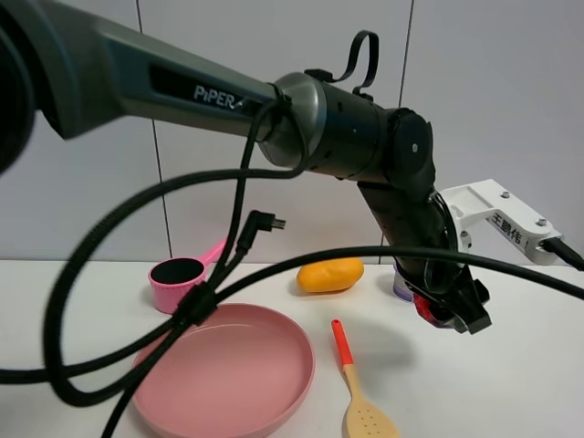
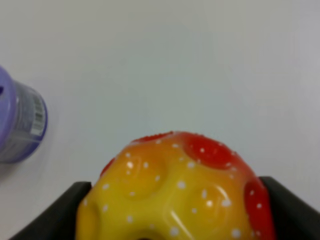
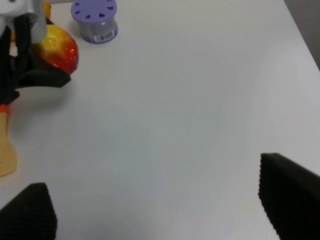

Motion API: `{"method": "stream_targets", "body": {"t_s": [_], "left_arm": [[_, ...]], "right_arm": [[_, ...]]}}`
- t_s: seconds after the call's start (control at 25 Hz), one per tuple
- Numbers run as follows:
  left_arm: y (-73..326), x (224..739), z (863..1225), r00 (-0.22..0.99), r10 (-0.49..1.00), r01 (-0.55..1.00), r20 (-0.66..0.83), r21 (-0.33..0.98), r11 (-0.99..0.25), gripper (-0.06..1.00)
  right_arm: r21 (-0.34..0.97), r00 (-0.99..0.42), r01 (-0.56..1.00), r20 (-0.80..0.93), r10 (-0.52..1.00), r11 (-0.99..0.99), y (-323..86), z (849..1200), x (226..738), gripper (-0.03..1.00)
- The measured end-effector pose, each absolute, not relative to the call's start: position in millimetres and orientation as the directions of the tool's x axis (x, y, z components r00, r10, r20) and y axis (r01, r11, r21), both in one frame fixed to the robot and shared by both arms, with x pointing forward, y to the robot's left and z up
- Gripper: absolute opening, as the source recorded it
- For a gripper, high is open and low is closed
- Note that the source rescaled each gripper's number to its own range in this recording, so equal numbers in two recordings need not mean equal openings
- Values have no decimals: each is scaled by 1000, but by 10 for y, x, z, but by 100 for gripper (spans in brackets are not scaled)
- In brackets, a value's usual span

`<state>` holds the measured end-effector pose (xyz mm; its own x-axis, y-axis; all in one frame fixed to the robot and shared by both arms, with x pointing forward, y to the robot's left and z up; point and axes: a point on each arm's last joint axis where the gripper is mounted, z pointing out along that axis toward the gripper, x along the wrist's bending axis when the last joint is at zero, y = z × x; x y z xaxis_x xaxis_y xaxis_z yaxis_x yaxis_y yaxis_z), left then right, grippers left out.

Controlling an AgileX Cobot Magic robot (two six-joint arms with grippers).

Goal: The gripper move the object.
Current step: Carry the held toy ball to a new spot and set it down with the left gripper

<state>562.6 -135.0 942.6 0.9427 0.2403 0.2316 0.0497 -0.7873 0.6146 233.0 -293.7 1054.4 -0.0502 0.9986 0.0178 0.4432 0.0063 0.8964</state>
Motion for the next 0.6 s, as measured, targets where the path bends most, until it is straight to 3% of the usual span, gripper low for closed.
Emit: {"method": "stream_targets", "body": {"t_s": [0.28,0.6], "left_arm": [[-1477,5605,9024,960,195,39,203,588,-808,2],[-1479,5605,8836,965,117,-32,236,547,-836,2]], "right_arm": [[896,-50,443,18,999,6,-2937,10544,2330,100],[896,-50,443,18,999,6,-2937,10544,2330,100]]}}
